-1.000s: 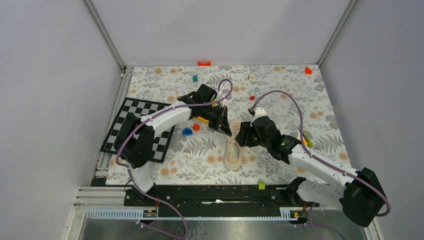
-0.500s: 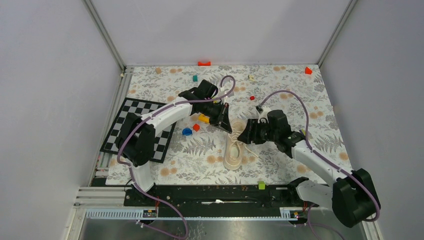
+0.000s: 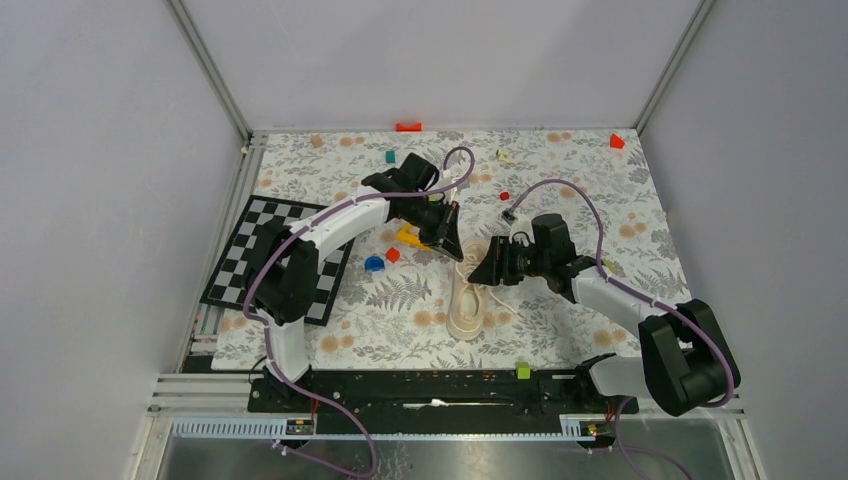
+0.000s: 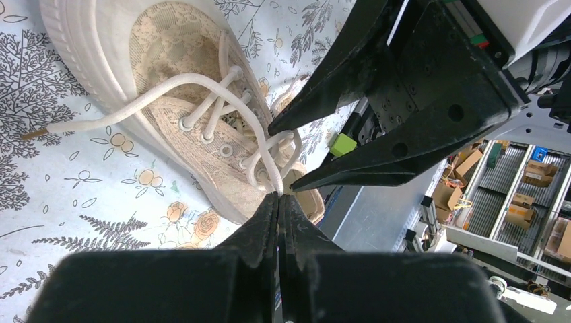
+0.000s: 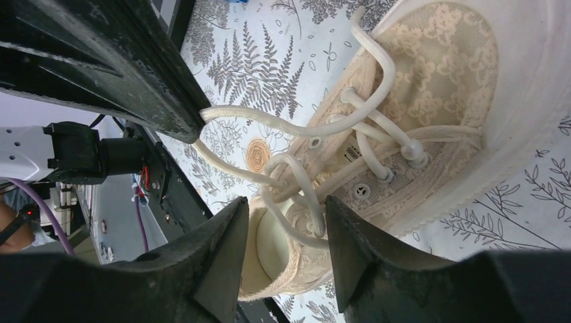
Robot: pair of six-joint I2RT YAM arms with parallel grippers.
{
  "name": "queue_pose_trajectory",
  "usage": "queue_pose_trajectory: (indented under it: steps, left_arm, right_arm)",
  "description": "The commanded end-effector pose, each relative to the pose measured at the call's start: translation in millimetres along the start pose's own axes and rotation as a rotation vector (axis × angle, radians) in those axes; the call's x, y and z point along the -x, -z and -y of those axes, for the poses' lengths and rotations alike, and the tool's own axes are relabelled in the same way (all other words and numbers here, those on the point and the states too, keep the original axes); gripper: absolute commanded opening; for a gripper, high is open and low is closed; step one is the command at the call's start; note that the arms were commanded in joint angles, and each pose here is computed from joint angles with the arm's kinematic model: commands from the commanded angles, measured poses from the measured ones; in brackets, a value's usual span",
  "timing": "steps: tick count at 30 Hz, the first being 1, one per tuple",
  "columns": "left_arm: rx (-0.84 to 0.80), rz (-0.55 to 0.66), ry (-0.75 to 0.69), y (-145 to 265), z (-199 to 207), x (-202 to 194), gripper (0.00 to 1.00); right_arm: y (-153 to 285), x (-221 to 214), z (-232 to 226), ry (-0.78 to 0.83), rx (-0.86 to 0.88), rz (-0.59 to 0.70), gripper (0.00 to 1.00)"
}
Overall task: Tie the shoes
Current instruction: Cross the shoelace with the shoelace.
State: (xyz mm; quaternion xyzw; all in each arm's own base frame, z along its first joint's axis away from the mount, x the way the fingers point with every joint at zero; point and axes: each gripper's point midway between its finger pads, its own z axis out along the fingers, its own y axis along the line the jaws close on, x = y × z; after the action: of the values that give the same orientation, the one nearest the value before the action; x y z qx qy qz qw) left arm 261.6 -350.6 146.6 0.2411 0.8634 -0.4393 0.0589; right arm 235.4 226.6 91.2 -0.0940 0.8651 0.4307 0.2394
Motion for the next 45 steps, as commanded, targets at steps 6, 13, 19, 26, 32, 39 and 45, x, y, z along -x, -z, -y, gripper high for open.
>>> queue_pose_trajectory:
  steps: [6,13,19,26,32,39,45]
  left_arm:
    - [0.001,0.038,-0.043,7.2,5.0,12.6,0.00]
    - [-0.002,0.038,-0.044,7.7,5.9,12.6,0.00]
    - [-0.002,0.035,-0.036,6.8,5.5,12.4,0.00]
    - [-0.005,0.037,-0.033,5.8,5.9,15.1,0.00]
    - [-0.003,0.037,-0.030,6.4,5.8,13.7,0.00]
    - [-0.002,0.034,-0.029,7.1,5.5,10.9,0.00]
    - [-0.006,0.034,-0.028,7.1,6.3,10.7,0.00]
  right_arm:
    - [5.3,9.2,-18.9,0.050,0.081,0.023,0.40]
    - [7.5,2.8,-15.8,0.059,0.067,0.002,0.45]
    - [19.2,-2.2,-7.8,0.126,-0.019,-0.025,0.48]
    - [26.2,-4.5,-16.3,0.236,-0.080,-0.049,0.49]
    - [15.8,5.8,-11.1,0.229,-0.115,-0.019,0.55]
    - [14.6,22.2,-4.1,0.214,-0.178,0.046,0.56]
    - [5.3,26.0,-3.2,0.194,-0.164,0.043,0.50]
